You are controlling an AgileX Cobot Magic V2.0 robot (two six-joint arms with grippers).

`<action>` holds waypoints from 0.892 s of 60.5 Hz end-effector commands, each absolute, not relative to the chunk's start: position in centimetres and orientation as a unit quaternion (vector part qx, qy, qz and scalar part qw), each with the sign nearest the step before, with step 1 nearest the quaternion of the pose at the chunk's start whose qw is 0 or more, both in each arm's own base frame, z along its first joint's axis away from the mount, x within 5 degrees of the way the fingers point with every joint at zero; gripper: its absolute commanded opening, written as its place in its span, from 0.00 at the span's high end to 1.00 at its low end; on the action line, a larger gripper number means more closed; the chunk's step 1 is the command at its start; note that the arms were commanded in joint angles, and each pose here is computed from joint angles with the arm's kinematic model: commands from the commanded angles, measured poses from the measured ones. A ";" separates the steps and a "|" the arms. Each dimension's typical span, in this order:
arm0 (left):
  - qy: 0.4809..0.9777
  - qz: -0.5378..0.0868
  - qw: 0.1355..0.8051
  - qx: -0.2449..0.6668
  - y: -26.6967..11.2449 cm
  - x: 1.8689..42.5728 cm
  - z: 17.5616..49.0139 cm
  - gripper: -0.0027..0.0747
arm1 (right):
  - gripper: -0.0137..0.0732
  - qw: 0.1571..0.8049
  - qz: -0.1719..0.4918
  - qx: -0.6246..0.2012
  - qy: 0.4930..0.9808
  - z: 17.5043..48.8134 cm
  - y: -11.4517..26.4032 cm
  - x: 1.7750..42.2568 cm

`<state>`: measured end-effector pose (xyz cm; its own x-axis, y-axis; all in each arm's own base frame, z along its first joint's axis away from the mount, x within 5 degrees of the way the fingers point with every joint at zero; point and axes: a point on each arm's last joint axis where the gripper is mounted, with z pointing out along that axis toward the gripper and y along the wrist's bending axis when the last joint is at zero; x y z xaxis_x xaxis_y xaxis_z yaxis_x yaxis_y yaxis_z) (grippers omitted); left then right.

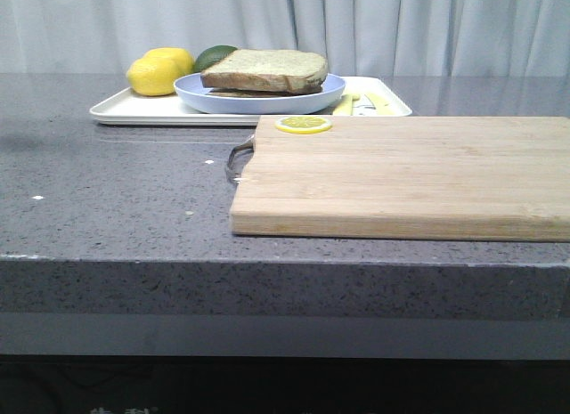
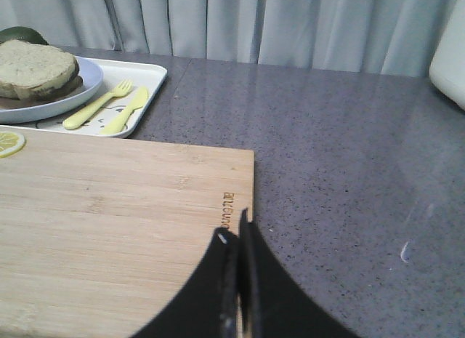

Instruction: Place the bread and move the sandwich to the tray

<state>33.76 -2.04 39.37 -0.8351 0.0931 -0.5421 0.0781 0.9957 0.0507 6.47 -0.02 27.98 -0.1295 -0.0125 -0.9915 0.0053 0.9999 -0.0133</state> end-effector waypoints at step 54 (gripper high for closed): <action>0.741 0.011 0.671 -0.001 0.1 7.0 33.1 0.99 | 0.94 0.696 -0.012 -0.006 0.718 29.5 0.0 6.5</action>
